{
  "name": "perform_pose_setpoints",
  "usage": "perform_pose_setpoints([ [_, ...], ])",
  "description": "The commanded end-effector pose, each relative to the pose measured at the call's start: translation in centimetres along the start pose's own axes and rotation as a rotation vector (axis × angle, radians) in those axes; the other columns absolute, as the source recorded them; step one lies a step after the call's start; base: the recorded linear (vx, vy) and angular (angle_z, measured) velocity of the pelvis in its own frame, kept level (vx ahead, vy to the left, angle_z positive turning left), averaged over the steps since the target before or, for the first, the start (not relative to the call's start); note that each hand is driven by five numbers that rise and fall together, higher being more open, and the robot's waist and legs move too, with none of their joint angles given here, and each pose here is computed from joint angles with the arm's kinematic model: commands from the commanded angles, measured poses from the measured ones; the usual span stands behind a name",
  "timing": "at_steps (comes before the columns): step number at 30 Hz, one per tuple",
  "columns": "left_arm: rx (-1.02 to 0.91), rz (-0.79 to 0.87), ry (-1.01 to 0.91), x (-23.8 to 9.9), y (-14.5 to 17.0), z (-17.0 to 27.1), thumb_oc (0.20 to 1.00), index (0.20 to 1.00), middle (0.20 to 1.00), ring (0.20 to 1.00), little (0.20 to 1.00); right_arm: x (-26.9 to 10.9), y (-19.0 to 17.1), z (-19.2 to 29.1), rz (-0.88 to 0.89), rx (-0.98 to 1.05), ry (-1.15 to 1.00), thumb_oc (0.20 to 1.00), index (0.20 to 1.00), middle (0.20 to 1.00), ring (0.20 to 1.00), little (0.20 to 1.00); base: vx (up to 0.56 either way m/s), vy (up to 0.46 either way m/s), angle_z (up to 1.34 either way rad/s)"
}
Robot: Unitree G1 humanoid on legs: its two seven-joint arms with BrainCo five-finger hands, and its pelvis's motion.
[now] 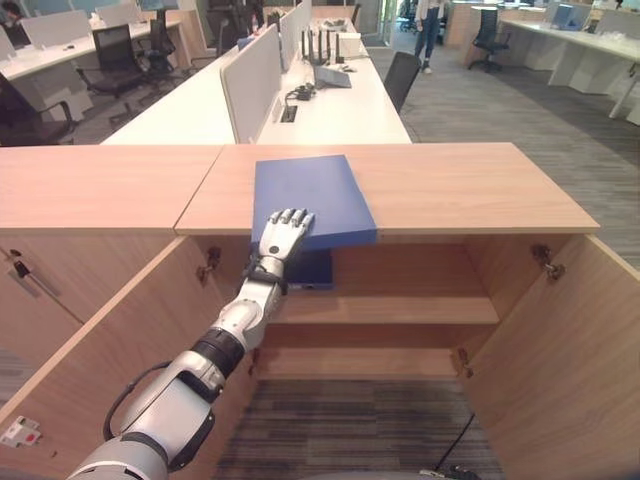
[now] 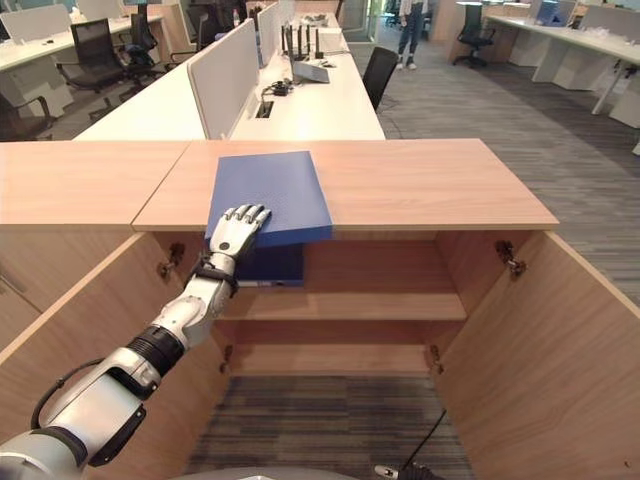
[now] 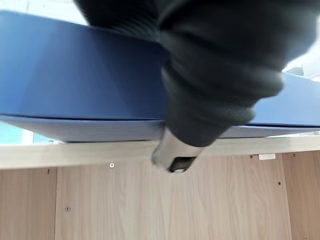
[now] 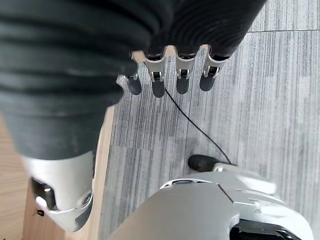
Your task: Put the empty folder in the office cabinet
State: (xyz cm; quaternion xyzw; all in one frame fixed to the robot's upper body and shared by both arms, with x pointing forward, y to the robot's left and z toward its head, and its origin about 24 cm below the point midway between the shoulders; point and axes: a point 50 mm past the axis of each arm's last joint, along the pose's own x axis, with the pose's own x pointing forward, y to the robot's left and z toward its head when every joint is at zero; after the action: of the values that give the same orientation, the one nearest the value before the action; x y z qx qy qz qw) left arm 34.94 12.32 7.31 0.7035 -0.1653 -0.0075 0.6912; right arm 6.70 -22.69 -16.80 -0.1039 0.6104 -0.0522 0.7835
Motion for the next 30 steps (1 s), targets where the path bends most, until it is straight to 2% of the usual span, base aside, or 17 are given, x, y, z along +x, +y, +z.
perform_pose_setpoints([
  [1,0.034,0.035,0.0,2.5,2.3,-0.6,0.2,0.2,0.2,0.2,0.2,0.1,0.2,0.8,-0.015,-0.011,-0.015,1.0,1.0,1.0,1.0,1.0,0.0,0.0,0.0],
  [7,-0.122,0.165,-0.103,1.5,5.3,0.6,0.2,0.2,0.2,0.2,0.2,0.1,0.2,0.8,-0.016,0.011,-0.013,1.0,1.0,1.0,1.0,1.0,0.0,0.0,0.0],
  [11,-0.361,0.221,-0.297,-0.9,8.1,3.0,0.2,0.2,0.2,0.2,0.2,0.2,0.1,1.0,-0.018,0.026,-0.019,1.0,1.0,1.0,1.0,1.0,0.0,-0.002,0.01],
  [13,-0.541,0.179,-0.358,-2.6,8.7,3.7,0.2,0.2,0.2,0.2,0.2,0.2,-0.1,0.8,-0.025,0.044,-0.012,1.0,1.0,1.0,1.0,1.0,0.02,-0.005,0.08],
  [15,-0.822,0.076,-0.443,-4.8,9.1,4.6,0.2,0.2,0.2,0.2,0.2,0.1,-0.3,0.7,-0.022,0.063,-0.006,1.0,1.0,1.0,1.0,1.0,-0.01,0.008,0.06],
  [17,-1.136,-0.063,-0.443,-6.9,8.4,4.3,0.2,0.2,0.2,0.2,0.2,0.1,-0.6,0.1,-0.008,0.065,0.008,1.0,1.0,1.0,1.0,1.0,0.0,0.0,0.0],
  [18,-1.14,-0.066,-0.44,-7.0,8.4,4.1,0.2,0.2,0.2,0.2,0.2,0.1,-0.5,0.0,-0.006,0.062,0.01,1.0,1.0,1.0,1.0,1.0,0.0,0.0,0.0],
  [19,-1.35,-0.103,-0.438,-8.3,8.9,3.3,0.2,0.2,0.2,0.2,0.2,0.0,-0.4,-0.5,0.015,0.054,0.026,1.0,1.0,1.0,1.0,1.0,0.0,0.008,0.04],
  [21,-1.531,-0.122,-0.477,-9.4,10.0,2.8,0.2,0.2,0.2,0.2,0.2,0.0,0.1,-0.7,0.052,0.044,0.044,1.0,1.0,1.0,1.0,1.0,0.0,0.0,0.02],
  [30,-1.722,-0.125,-0.546,-10.2,11.8,3.0,0.2,0.2,0.2,0.2,0.2,0.1,1.1,-0.1,0.094,-0.001,0.033,1.0,1.0,1.0,1.0,1.0,0.0,0.002,0.03],
])
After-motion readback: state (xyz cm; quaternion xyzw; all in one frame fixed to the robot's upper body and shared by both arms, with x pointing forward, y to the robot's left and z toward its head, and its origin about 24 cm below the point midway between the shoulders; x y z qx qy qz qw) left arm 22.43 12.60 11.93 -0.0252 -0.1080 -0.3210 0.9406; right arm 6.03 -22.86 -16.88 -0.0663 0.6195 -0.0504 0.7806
